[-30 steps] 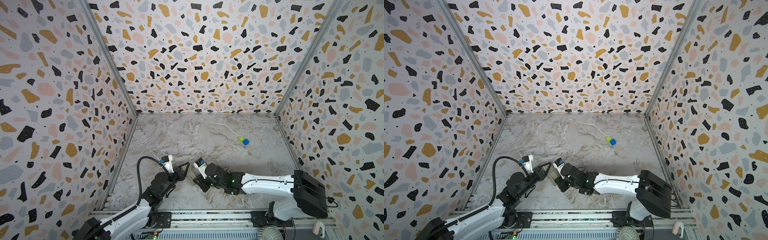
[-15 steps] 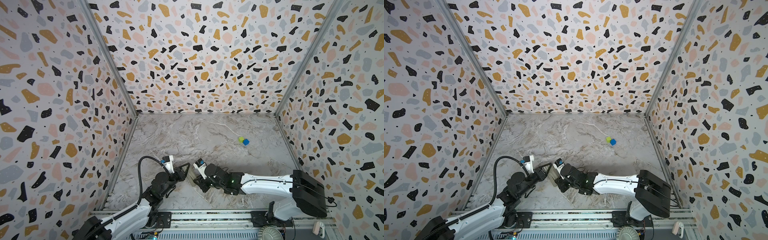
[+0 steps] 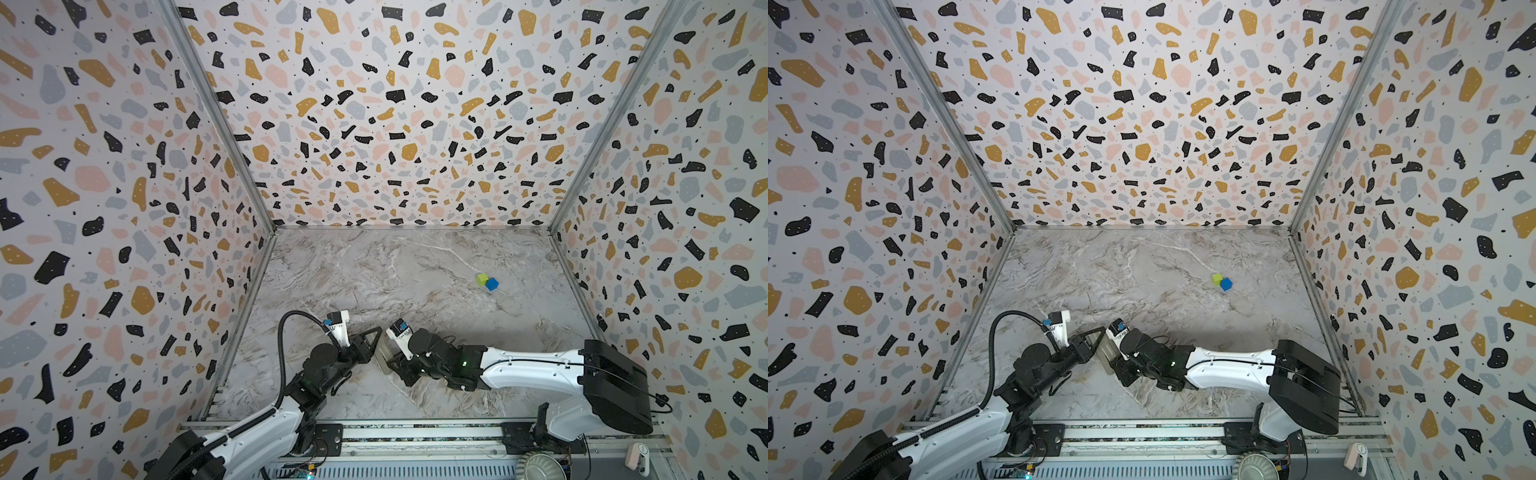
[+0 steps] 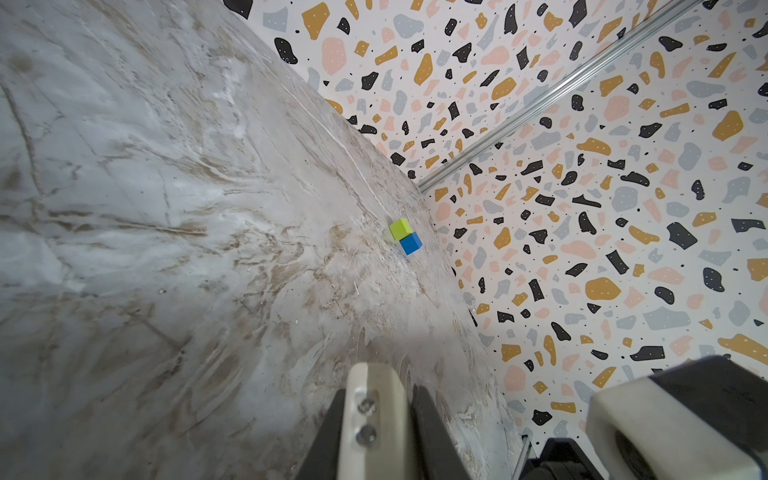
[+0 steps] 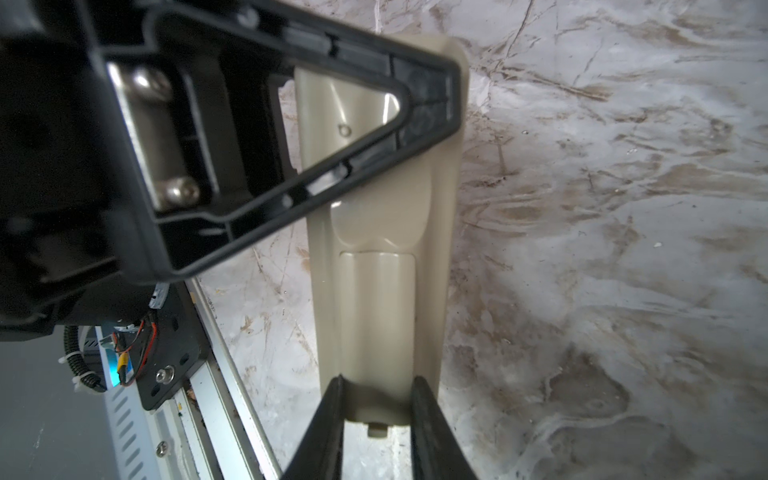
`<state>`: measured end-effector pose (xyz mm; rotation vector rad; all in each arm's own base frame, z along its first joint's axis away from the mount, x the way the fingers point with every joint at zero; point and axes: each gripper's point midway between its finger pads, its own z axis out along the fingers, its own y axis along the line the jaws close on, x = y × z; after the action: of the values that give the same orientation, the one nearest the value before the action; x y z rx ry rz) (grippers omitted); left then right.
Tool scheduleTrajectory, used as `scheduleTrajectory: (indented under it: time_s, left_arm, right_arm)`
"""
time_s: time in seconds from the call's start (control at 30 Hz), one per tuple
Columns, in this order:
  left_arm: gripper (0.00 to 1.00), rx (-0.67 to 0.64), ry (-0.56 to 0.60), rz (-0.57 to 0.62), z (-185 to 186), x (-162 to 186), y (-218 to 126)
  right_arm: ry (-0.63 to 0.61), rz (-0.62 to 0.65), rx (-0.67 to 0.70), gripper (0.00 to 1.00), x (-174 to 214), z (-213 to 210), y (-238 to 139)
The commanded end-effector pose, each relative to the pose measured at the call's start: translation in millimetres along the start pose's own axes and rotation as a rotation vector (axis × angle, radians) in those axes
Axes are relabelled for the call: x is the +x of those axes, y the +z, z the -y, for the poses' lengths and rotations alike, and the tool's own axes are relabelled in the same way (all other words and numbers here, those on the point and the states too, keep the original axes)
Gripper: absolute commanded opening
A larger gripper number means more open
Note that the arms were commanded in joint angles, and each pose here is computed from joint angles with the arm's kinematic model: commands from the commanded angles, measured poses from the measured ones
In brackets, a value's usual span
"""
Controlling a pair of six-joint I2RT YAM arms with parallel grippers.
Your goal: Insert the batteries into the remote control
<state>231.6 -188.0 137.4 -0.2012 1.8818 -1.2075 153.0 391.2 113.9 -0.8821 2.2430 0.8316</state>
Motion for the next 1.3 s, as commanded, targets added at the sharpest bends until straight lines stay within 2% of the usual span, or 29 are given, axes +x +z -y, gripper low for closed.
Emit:
scheduleTrajectory:
  time_s: [0.0, 0.13, 0.57, 0.9, 1.1, 1.27]
  left_arm:
    - [0.0, 0.145, 0.014, 0.008, 36.2, -8.5, -0.8]
    - [0.0, 0.148, 0.01, 0.007, 36.6, -8.1, -1.0]
    - [0.0, 0.14, -0.006, 0.011, 32.9, -7.4, -1.9]
    - [0.0, 0.13, -0.011, 0.0, 29.5, -4.2, -2.1]
    - [0.0, 0.133, -0.017, -0.04, 31.2, 1.4, -0.6]
    - [0.0, 0.173, -0.018, -0.114, 42.2, 10.4, 0.7]
  right_arm:
    - [0.001, 0.061, -0.002, 0.24, -18.7, -3.6, -5.2]
    - [0.004, 0.071, 0.005, 0.32, -19.3, -1.8, -7.9]
    - [0.001, 0.092, 0.002, 0.42, -21.9, -3.0, -13.2]
    - [-0.053, 0.12, 0.013, 0.57, -28.8, -8.6, -29.7]
    - [-0.172, 0.15, 0.006, 0.63, -32.3, -20.6, -53.6]
    - [-0.382, 0.152, -0.007, 0.65, -22.8, -35.1, -79.3]
